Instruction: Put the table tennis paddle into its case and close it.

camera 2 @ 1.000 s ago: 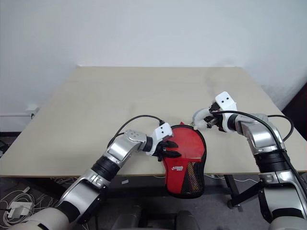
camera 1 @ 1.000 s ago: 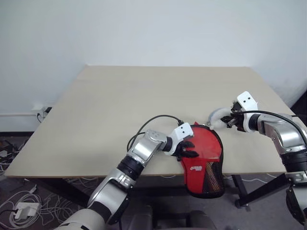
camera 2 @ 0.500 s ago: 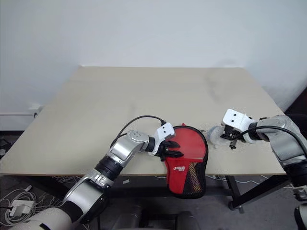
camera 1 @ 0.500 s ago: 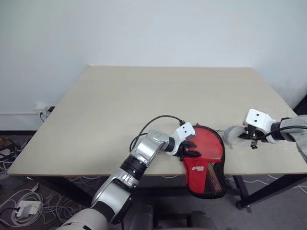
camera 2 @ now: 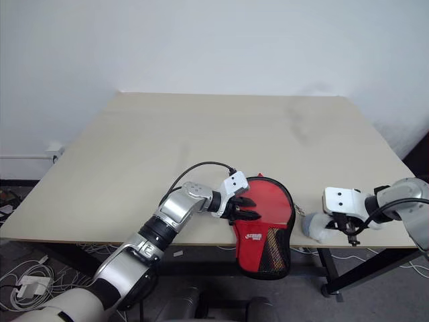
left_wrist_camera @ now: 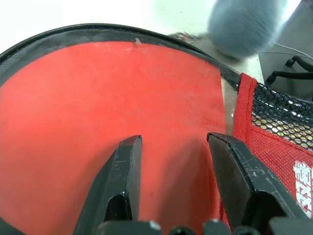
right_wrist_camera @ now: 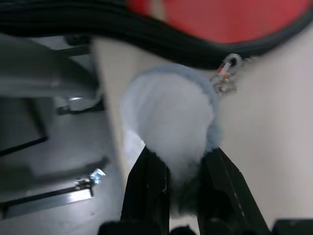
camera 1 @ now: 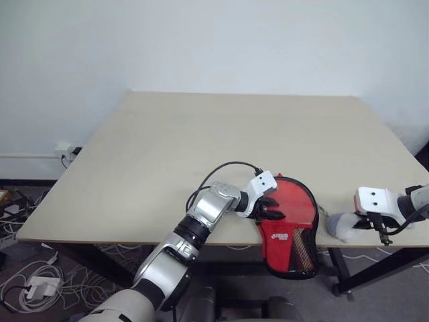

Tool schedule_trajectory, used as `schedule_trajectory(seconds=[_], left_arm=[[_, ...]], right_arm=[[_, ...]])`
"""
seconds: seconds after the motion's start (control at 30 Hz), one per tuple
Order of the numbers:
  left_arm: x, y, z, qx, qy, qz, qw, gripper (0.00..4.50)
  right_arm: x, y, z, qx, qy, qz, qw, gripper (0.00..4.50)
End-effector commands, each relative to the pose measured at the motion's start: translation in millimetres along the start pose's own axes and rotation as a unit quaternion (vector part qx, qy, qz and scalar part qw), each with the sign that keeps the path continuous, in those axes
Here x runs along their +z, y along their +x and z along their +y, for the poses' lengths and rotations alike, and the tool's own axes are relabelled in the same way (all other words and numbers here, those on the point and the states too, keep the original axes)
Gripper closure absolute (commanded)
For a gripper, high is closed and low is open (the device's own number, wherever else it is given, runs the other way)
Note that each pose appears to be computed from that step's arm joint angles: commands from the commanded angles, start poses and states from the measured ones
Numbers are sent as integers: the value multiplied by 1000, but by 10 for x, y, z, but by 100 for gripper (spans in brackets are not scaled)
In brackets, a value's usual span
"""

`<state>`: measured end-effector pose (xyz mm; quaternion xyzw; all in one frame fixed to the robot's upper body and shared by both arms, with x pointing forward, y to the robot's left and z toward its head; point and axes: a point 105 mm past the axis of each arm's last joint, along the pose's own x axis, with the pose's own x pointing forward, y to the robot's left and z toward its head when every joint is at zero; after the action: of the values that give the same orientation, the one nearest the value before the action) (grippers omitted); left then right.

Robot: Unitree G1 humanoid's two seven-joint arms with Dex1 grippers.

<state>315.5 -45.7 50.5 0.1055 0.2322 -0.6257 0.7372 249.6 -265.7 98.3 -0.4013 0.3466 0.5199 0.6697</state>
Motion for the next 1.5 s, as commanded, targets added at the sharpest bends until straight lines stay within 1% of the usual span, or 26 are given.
schedule_trajectory(seconds=[0.03, 0.13, 0.23, 0.37, 0.5, 0.6, 0.7, 0.83, 0.97, 1.07, 1.2, 1.27, 1.3, 1.43, 1.5], left_arm=[[-193, 44, 10, 6, -22, 33, 999, 229], [-182, 59, 4, 4, -23, 32, 999, 229], [-182, 67, 5, 4, -24, 32, 999, 229], [-167, 98, -16, 1, -25, 30, 999, 229], [-142, 120, -38, -3, -26, 27, 999, 229], [-141, 129, -37, -3, -26, 28, 999, 229], [-140, 127, -28, -4, -23, 29, 999, 229], [-113, 126, 15, 3, -22, 28, 999, 229], [-99, 126, 46, 5, -21, 27, 999, 229], [-98, 120, 62, 7, -21, 27, 999, 229], [-100, 103, 84, 10, -20, 28, 999, 229], [-101, 100, 84, 10, -19, 29, 999, 229], [-99, 100, 81, 9, -18, 29, 999, 229], [-97, 100, 74, 8, -17, 29, 999, 229], [-103, 103, 74, 9, -16, 30, 999, 229]], right_arm=[[158, -55, 196, 35, -37, -14, 999, 428], [192, 10, 473, 79, -56, -13, 995, 428], [228, 68, 717, 114, -52, -20, 992, 428], [98, 162, 1047, 156, -28, -6, 987, 429], [65, 195, 1257, 179, -27, -4, 984, 430], [106, 191, 1388, 195, -34, -15, 980, 430], [166, 142, 1443, 207, -35, -30, 977, 430], [388, 25, 1505, 223, -36, -83, 971, 430], [609, 3, 1521, 229, -44, -124, 964, 430], [680, 21, 1577, 243, -55, -134, 959, 430], [596, 125, 1682, 258, -74, -111, 957, 430], [550, 212, 1619, 233, -69, -102, 964, 430], [490, 250, 1569, 219, -60, -87, 970, 430], [318, 309, 1406, 181, -35, -50, 982, 430], [308, 303, 1295, 156, -15, -51, 986, 358]])
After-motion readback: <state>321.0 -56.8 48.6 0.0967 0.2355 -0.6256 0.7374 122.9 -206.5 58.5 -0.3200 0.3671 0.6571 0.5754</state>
